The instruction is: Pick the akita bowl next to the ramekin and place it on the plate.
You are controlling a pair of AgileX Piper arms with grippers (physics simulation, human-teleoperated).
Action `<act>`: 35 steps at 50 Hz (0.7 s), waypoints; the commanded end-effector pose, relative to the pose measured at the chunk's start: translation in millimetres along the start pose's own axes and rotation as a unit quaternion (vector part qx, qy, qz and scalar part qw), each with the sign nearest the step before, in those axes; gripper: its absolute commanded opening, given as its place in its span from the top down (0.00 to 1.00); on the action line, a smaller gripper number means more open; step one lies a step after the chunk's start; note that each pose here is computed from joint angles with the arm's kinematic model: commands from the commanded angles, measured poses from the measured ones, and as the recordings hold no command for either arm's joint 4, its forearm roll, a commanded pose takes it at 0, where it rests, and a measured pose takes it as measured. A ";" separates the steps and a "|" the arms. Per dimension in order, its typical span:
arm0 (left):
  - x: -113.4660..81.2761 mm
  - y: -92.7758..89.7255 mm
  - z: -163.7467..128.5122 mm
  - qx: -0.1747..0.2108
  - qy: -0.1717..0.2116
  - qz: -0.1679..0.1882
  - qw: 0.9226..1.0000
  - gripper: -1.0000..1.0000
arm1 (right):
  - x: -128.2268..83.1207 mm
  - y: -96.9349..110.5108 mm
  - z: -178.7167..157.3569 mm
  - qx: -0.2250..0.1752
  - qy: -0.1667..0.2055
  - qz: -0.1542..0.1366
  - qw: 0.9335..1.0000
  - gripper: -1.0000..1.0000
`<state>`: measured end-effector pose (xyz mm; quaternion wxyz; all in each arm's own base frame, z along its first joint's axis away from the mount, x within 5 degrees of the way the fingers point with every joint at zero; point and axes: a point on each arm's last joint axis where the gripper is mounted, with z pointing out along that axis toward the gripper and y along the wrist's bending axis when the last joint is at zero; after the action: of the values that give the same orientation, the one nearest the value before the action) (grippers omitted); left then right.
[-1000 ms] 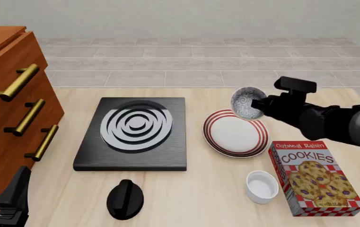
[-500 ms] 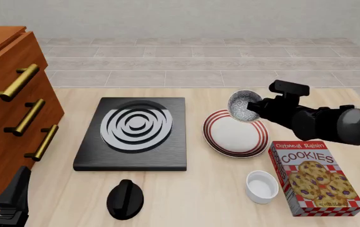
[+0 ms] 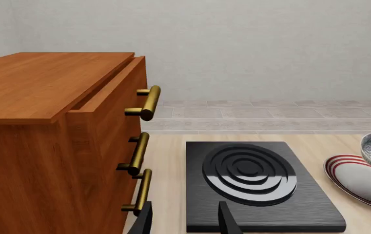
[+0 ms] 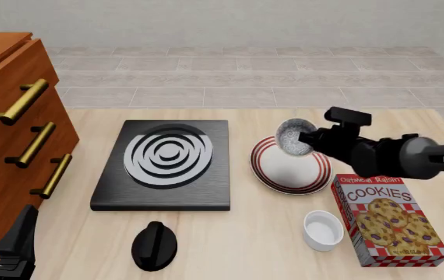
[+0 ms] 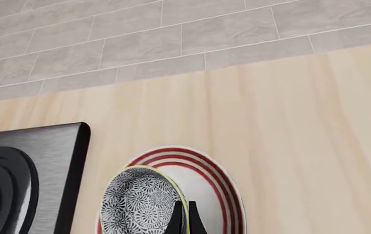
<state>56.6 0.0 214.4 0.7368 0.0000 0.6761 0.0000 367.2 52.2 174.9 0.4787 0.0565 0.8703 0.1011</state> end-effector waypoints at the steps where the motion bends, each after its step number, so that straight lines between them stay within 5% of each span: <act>1: 0.0 0.0 0.0 0.000 0.000 0.000 1.000 0.00 | 5.2 -0.3 6.1 0.000 0.000 0.009 1.000 1.00; 35: 0.0 0.0 0.0 0.000 0.000 0.000 1.000 0.00 | 24.6 -8.5 23.0 0.007 0.015 0.012 1.000 1.00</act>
<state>56.6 0.0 214.4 0.7368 0.0000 0.6761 0.0000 369.8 51.9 145.0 0.4645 0.0651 0.8773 0.1016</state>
